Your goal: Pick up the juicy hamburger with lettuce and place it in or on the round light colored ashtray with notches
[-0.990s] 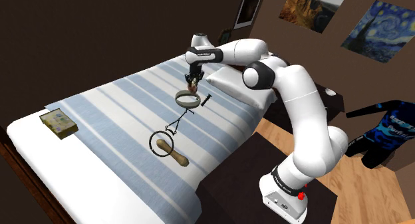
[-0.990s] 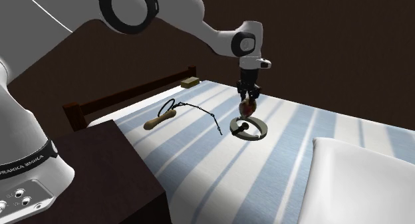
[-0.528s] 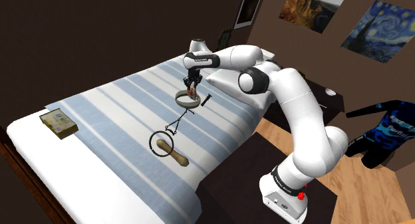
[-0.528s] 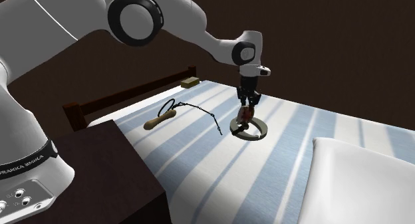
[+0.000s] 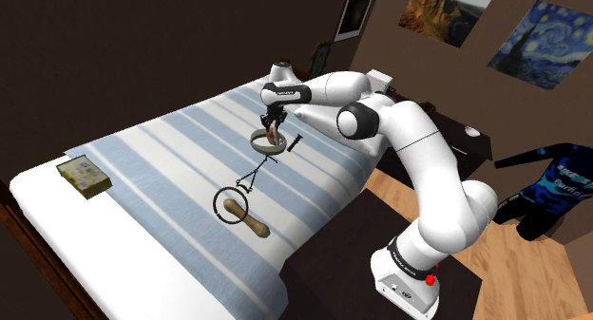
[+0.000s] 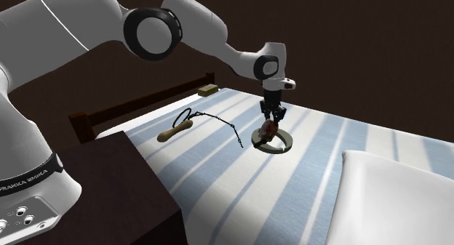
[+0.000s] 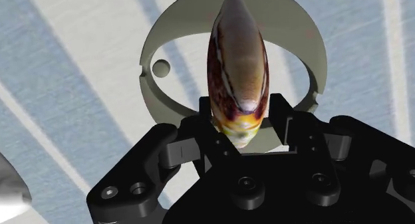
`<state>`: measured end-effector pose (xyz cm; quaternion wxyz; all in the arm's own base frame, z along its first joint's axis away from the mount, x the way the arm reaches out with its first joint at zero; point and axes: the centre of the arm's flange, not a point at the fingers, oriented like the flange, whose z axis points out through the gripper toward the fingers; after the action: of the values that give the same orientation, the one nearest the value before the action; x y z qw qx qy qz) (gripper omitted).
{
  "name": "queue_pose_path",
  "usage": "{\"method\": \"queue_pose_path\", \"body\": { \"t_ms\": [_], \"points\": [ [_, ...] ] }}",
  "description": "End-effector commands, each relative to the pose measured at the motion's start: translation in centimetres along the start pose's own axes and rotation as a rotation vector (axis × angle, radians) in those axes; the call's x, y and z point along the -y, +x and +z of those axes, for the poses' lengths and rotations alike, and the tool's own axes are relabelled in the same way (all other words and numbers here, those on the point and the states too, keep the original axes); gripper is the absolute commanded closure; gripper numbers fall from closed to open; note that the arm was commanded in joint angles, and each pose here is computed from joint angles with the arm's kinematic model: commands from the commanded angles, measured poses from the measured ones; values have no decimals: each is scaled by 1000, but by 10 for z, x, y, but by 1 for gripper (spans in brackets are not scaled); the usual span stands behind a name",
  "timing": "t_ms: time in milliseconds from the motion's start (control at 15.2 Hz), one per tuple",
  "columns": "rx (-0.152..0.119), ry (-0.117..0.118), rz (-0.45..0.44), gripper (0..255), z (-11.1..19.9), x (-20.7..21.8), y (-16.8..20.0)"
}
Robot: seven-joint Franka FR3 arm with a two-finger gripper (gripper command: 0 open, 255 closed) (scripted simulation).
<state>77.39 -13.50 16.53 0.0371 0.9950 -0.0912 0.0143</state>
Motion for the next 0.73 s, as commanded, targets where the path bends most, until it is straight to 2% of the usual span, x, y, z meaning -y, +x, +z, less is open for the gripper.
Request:
{"method": "queue_pose_path", "body": {
  "t_ms": [0, 462, 528, 660],
  "points": [
    [40, 0, -1, 255, 21, 2, -6],
    [40, 0, -1, 255, 21, 2, -6],
    [40, 0, -1, 0, 21, 3, -7],
    [40, 0, -1, 0, 21, 3, -10]
  ]
}}
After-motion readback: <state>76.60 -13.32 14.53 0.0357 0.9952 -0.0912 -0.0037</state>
